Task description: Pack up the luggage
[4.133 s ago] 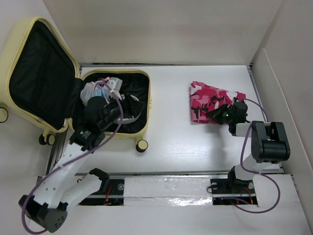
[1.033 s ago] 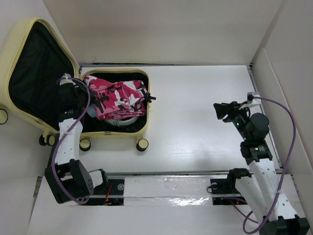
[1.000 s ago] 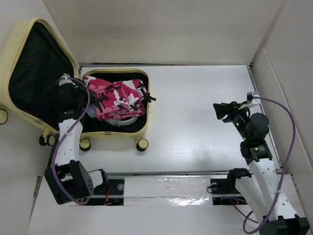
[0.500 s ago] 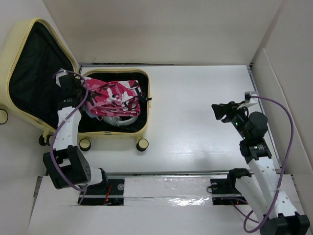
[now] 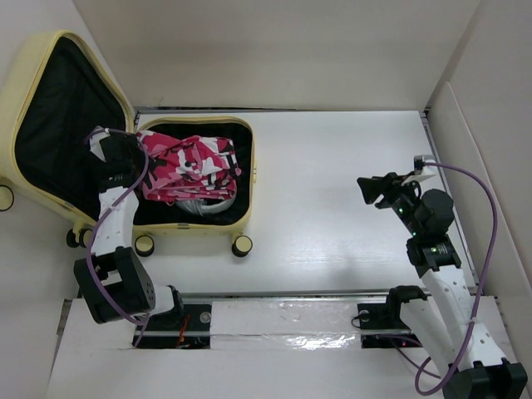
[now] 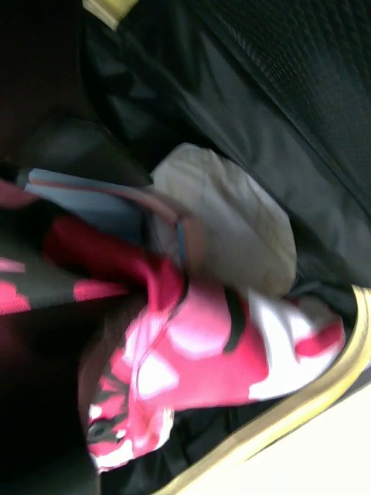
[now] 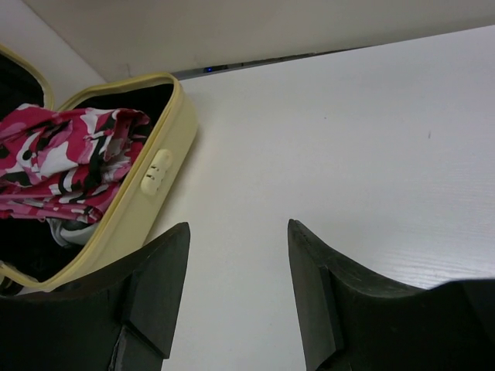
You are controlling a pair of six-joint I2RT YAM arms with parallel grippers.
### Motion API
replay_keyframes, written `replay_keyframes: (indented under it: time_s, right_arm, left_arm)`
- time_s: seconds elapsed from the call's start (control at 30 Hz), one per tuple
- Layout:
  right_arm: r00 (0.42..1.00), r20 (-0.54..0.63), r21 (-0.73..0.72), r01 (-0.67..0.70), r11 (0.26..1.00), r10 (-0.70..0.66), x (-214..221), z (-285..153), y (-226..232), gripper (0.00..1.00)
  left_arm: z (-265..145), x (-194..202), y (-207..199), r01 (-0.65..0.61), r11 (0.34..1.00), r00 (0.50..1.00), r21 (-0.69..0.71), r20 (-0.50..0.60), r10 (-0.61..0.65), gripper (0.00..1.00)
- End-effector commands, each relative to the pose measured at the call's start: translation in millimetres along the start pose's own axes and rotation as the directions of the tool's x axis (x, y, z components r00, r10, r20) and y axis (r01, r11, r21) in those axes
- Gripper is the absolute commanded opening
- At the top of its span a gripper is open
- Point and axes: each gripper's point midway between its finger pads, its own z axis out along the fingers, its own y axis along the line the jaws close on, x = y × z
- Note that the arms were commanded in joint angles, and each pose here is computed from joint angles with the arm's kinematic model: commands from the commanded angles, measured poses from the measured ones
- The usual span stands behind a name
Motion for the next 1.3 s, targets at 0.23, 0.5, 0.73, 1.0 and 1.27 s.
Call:
replay_keyframes:
  time_s: [0.23, 0.5, 0.73, 1.0, 1.27]
  right_arm:
    - [0.999, 0.012, -0.049, 0.038, 0.998, -0.038, -3.9, -0.4, 15.1, 0.29]
    - [0.998, -0.009, -0.104, 0.062, 0.993, -0.063, 1.0, -0.3, 35.7, 0.04]
    - [0.997, -0.03, -0.161, 0.07, 0.984, -0.076, 4.5, -0.8, 48.2, 0.24]
    - [0.993, -0.062, -0.21, 0.082, 0.974, -0.097, 11.0, -0.5, 58.9, 0.42]
    - [0.992, -0.06, -0.218, 0.091, 0.972, -0.107, 10.5, -1.1, 63.2, 0.42]
  left_arm:
    - [-80.6, -70.1, -28.3, 0.063, 0.983, 0.972, 0.175, 0.214, -0.1, 0.55]
    - [-169.8, -92.8, 39.8, 0.16, 0.987, 0.833, 0.03, 0.532, -0.151, 0.26]
    - [-199.7, -96.7, 124.6, 0.332, 0.871, 0.752, -0.362, 0.659, -0.012, 0.48]
    - [-178.7, -101.7, 145.1, 0.26, 0.713, 0.797, -0.651, 0.562, 0.222, 0.66]
    - [-157.2, -117.6, 144.6, 0.21, 0.661, 0.815, -0.721, 0.502, 0.289, 0.56]
